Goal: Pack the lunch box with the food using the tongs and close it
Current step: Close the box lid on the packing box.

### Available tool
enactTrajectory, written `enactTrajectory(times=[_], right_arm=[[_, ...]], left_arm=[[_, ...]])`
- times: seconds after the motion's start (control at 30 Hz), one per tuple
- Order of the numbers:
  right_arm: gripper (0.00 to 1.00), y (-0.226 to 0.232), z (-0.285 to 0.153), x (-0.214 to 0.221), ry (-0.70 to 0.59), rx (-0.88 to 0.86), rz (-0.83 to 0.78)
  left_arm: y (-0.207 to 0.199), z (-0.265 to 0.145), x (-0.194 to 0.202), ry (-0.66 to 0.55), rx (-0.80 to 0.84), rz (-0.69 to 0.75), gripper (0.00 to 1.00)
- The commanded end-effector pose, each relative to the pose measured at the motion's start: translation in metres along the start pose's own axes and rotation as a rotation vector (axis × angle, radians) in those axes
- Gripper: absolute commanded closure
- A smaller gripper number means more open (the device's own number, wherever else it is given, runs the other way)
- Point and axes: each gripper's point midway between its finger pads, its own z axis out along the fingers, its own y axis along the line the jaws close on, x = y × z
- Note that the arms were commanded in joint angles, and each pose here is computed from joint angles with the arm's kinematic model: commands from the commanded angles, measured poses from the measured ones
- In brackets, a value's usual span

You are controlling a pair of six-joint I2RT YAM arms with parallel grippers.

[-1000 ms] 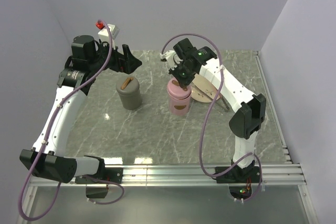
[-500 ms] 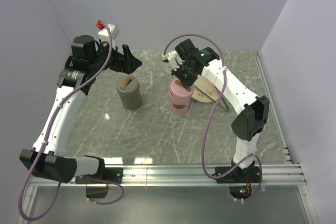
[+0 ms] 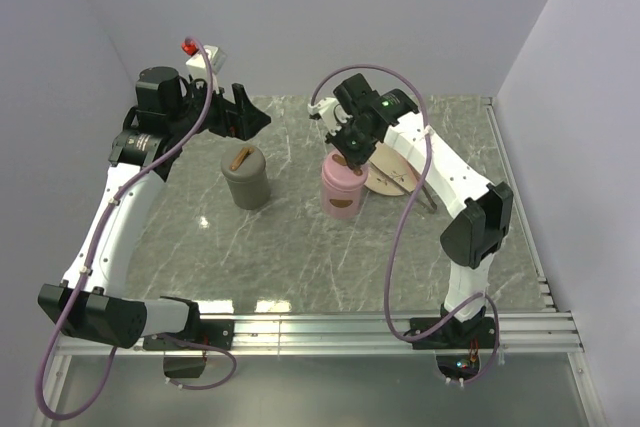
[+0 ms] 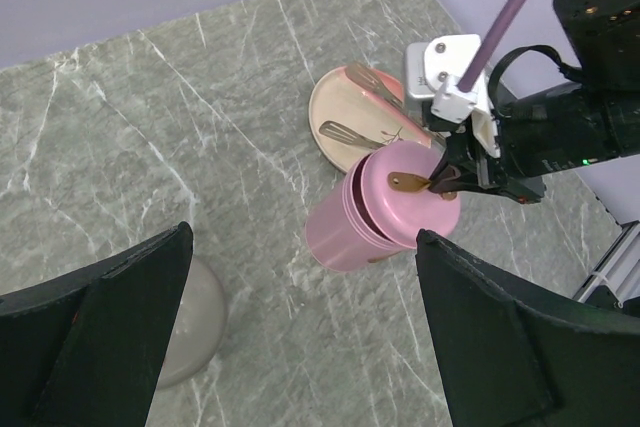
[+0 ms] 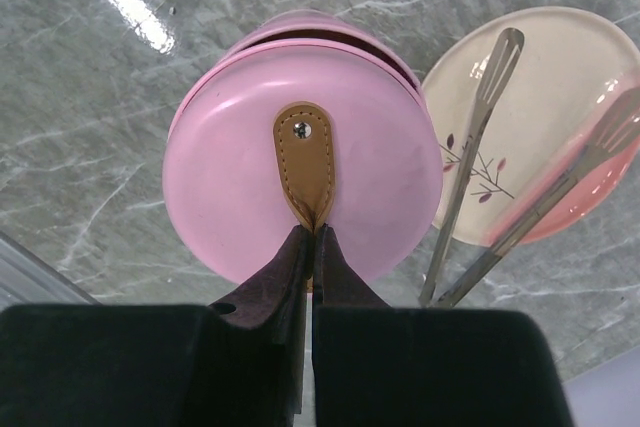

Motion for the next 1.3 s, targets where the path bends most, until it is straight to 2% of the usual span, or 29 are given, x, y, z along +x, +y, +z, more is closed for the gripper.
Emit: enactTrajectory(times=[0.0,0.37,0.67,0.77,1.0,1.13,1.27], right_arm=[[1.00,0.000,0.001,-0.012,-0.022,-0.015,-0.017],[1.00,0.001,0.024,-0.015,0.013,-0.054,-0.019],[1.00,0.011,0.045,0.003,0.098,-0.142,-0.021],[1.00,0.012,0.051,0.005,0.112,-0.152,-0.025],[1.00,0.015,0.063,0.015,0.173,-0.135,-0.071],[1.00,0.016,0.066,0.018,0.197,-0.110,-0.101],[0.98,0.020,0.059,0.010,0.157,-0.123,-0.088]], left_arm=[[-0.006,-0.004,-0.012,-0.038,0.024,0.015,0.01],[-0.004,-0.007,-0.009,-0.038,0.011,0.022,0.01],[-0.001,-0.005,0.000,-0.023,0.009,0.006,0.01],[0.010,-0.004,0.004,-0.016,-0.022,-0.081,0.01],[0.071,-0.008,0.020,0.029,-0.098,-0.288,0.01],[0.076,-0.009,0.026,0.037,-0.095,-0.318,0.01],[0.081,-0.012,0.029,0.036,-0.117,-0.309,0.01]])
